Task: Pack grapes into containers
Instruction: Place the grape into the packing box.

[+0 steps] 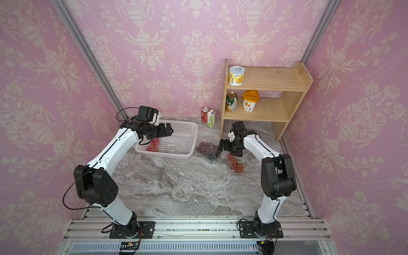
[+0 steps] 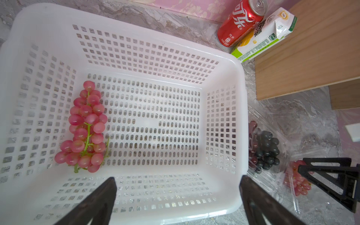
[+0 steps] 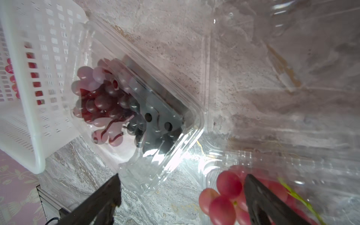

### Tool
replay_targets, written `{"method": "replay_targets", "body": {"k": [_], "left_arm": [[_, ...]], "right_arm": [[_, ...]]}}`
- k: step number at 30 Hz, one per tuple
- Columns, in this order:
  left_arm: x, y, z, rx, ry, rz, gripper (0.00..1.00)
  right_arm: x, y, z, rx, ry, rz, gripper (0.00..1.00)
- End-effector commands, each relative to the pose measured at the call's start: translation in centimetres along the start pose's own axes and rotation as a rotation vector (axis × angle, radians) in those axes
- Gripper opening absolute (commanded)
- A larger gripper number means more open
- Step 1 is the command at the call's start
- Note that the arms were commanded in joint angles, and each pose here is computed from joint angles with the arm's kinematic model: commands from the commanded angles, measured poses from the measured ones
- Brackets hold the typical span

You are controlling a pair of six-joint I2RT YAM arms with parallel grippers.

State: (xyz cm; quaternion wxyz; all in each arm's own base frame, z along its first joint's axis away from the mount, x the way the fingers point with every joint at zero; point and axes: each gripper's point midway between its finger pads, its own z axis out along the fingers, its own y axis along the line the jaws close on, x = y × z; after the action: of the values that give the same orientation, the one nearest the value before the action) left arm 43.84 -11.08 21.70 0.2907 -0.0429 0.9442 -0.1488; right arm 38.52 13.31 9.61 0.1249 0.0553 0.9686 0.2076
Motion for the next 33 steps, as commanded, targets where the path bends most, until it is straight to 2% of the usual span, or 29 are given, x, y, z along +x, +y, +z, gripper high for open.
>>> {"method": "replay_targets", "body": {"k": [1, 7, 12, 15, 18, 25, 30, 33], "left_arm": [[1.3, 1.1, 1.4, -0.028, 0.055, 0.015, 0.99], [2.4, 2.6, 2.6, -0.076, 0.118, 0.009, 0.99], [2.9, 6.1, 3.7, -0.240, 0.196, 0.057, 0.99], [2.9, 8.1, 5.2, -0.276, 0.246, 0.006, 0.99], [2.5, 9.9, 6.7, -0.347, 0.274, 0.023, 0.99], [1.9, 12.7, 10.2, -0.444, 0.342, 0.042, 0.98], [0.0, 13.8, 11.9, -0.462, 0.312, 0.025, 0.91], [-0.3, 15.0, 12.9, -0.490, 0.335, 0.017, 0.88]], "right_arm": [[1.4, 0.3, -0.1, -0.017, 0.011, -0.018, 1.00], [2.2, 0.9, -1.2, -0.018, -0.019, -0.037, 1.00], [0.7, 2.2, -4.8, 0.009, -0.106, -0.077, 1.00], [-0.3, 4.3, -6.8, 0.005, -0.153, -0.127, 1.00], [-0.7, 7.4, -7.9, -0.039, -0.184, -0.199, 1.00], [-1.2, 11.2, -8.5, -0.122, -0.220, -0.258, 1.00], [-1.2, 11.6, -8.0, -0.139, -0.218, -0.267, 1.00], [-1.2, 11.4, -7.7, -0.135, -0.215, -0.266, 1.00]]}}
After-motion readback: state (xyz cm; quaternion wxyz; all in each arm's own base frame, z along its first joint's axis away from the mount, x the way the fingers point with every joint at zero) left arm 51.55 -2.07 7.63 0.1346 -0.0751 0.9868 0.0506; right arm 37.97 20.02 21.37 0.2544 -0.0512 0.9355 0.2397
